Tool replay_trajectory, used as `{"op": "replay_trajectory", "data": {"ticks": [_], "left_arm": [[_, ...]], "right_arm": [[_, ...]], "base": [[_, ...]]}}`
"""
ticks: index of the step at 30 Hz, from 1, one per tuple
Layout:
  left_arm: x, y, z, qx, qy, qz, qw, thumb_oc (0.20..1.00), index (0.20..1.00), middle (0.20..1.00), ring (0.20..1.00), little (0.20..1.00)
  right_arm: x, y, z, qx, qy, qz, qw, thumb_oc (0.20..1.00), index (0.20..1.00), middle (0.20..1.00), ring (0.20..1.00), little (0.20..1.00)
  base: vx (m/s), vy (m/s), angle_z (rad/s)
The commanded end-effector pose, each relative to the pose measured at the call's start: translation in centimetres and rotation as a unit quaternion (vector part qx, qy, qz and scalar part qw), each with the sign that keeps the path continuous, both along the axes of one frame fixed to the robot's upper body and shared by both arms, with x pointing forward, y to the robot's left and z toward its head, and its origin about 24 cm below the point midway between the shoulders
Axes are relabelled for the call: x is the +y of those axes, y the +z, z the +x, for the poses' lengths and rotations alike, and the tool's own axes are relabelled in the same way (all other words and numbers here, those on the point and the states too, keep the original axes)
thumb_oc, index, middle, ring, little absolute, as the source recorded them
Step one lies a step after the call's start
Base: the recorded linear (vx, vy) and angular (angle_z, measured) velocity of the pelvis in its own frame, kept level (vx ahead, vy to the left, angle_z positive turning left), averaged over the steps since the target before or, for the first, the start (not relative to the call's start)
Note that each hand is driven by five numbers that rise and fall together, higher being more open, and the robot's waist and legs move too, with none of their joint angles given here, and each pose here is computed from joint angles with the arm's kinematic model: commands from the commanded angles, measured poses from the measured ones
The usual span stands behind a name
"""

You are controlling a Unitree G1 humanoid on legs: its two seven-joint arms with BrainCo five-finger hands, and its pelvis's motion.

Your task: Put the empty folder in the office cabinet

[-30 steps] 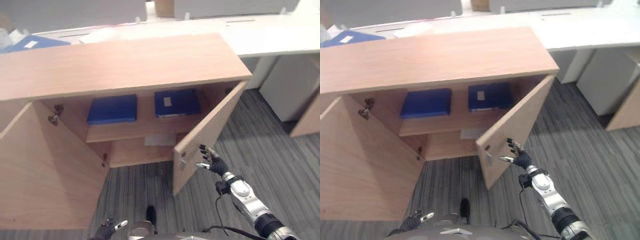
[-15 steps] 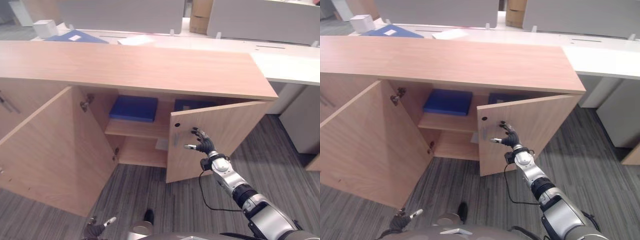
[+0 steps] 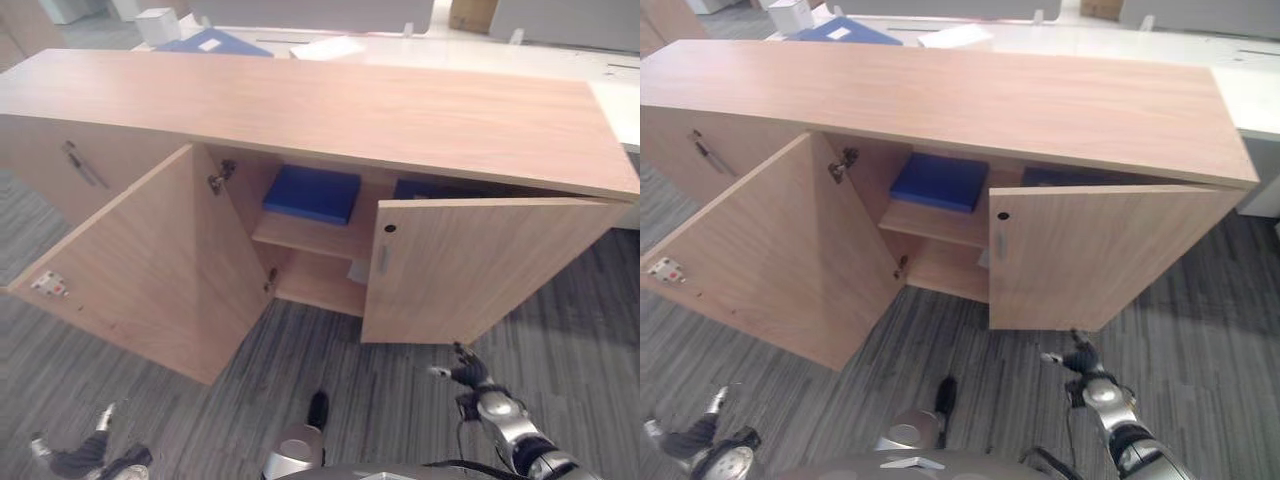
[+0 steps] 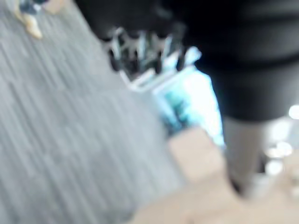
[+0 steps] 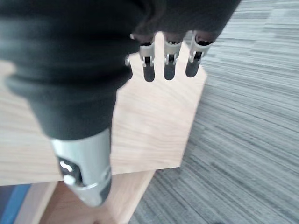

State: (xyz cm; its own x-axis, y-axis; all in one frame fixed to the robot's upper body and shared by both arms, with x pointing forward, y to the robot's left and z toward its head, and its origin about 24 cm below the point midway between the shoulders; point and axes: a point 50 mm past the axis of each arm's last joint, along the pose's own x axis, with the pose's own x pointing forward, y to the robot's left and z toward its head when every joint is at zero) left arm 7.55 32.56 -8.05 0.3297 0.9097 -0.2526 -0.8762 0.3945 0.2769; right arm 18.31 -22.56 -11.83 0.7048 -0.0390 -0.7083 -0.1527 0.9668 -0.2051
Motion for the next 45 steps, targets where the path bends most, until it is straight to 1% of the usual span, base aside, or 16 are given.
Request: {"op": "replay_trajectory", "data": {"ticks": [1,9,14,19,23,24,27,29,31,33,34,35,36,39,41,45], "left_arm": [[3.2,4.1,2.8,-0.060,-0.015,0.092,0.994,1.000,1.000,1.000,1.000,1.000],[10.3,10.1,1.6,-0.104,0.107,0.177,0.973,1.000,1.000,1.000,1.000,1.000],[12.7,13.5,1.9,-0.141,0.110,0.200,0.963,1.000,1.000,1.000,1.000,1.000],[14.3,16.3,3.1,-0.169,0.077,0.210,0.960,1.000,1.000,1.000,1.000,1.000],[15.0,18.7,4.8,-0.193,0.027,0.215,0.957,1.000,1.000,1.000,1.000,1.000],[15.5,20.1,5.4,-0.209,0.008,0.210,0.955,1.000,1.000,1.000,1.000,1.000],[16.0,21.3,5.7,-0.216,0.002,0.217,0.952,1.000,1.000,1.000,1.000,1.000],[16.6,24.4,6.8,-0.223,-0.023,0.238,0.945,1.000,1.000,1.000,1.000,1.000],[16.5,25.4,7.4,-0.234,-0.040,0.243,0.941,1.000,1.000,1.000,1.000,1.000],[16.2,26.6,8.8,-0.254,-0.096,0.229,0.935,1.000,1.000,1.000,1.000,1.000],[15.5,26.6,10.2,-0.243,-0.156,0.212,0.934,1.000,1.000,1.000,1.000,1.000],[15.1,26.1,10.9,-0.236,-0.187,0.199,0.933,1.000,1.000,1.000,1.000,1.000],[15.0,26.0,11.0,-0.234,-0.191,0.195,0.933,1.000,1.000,1.000,1.000,1.000],[13.9,23.2,12.3,-0.208,-0.273,0.140,0.929,1.000,1.000,1.000,1.000,1.000],[13.5,22.4,12.7,-0.203,-0.291,0.127,0.926,1.000,1.000,1.000,1.000,1.000],[10.5,18.1,14.5,-0.182,-0.372,0.058,0.908,1.000,1.000,1.000,1.000,1.000]], "right_arm": [[-0.5,2.4,3.1,-0.077,0.014,-0.020,0.997,1.000,1.000,1.000,1.000,1.000],[-3.9,1.8,-0.7,-0.064,-0.037,-0.041,0.996,1.000,1.000,1.000,1.000,1.000],[-5.0,2.1,-1.0,-0.078,-0.072,-0.039,0.994,1.000,1.000,1.000,1.000,1.000],[-5.6,3.2,0.3,-0.112,-0.090,-0.026,0.989,1.000,1.000,1.000,1.000,1.000],[-5.9,4.3,1.7,-0.136,-0.084,-0.022,0.987,1.000,1.000,1.000,1.000,1.000],[-7.0,5.3,2.6,-0.145,-0.086,-0.027,0.985,1.000,1.000,1.000,1.000,1.000],[-7.9,6.0,3.0,-0.145,-0.084,-0.039,0.985,1.000,1.000,1.000,1.000,1.000],[-8.9,6.5,3.2,-0.147,-0.082,-0.042,0.985,1.000,1.000,1.000,1.000,1.000],[-9.0,6.8,3.2,-0.151,-0.078,-0.038,0.985,1.000,1.000,1.000,1.000,1.000],[-8.8,6.9,3.5,-0.163,-0.080,-0.025,0.983,1.000,1.000,1.000,1.000,1.000],[-8.4,7.3,4.0,-0.176,-0.083,-0.008,0.981,1.000,1.000,1.000,1.000,1.000],[-8.3,7.5,4.3,-0.185,-0.083,0.001,0.979,1.000,1.000,1.000,1.000,1.000],[-8.3,7.5,4.3,-0.186,-0.084,0.002,0.979,1.000,1.000,1.000,1.000,1.000],[-8.2,8.2,5.1,-0.204,-0.095,0.019,0.974,1.000,1.000,1.000,1.000,1.000],[-8.3,8.4,5.1,-0.207,-0.095,0.021,0.974,1.000,1.000,1.000,1.000,1.000],[-8.1,8.5,5.0,-0.213,-0.103,0.030,0.971,1.000,1.000,1.000,1.000,1.000]], "base": [[-0.01,0.170,0.09],[-0.05,0.200,-0.02],[-0.08,0.116,0.00],[-0.08,0.111,0.08],[-0.08,0.098,0.14],[-0.12,0.171,0.13],[-0.08,0.120,0.06],[-0.10,0.054,-0.02],[-0.04,-0.034,0.07],[0.00,-0.087,0.10],[0.01,-0.102,0.05],[0.01,-0.077,-0.01],[0.02,-0.033,-0.08],[0.05,-0.007,-0.10],[0.05,0.011,-0.08],[0.07,0.062,-0.21]]}}
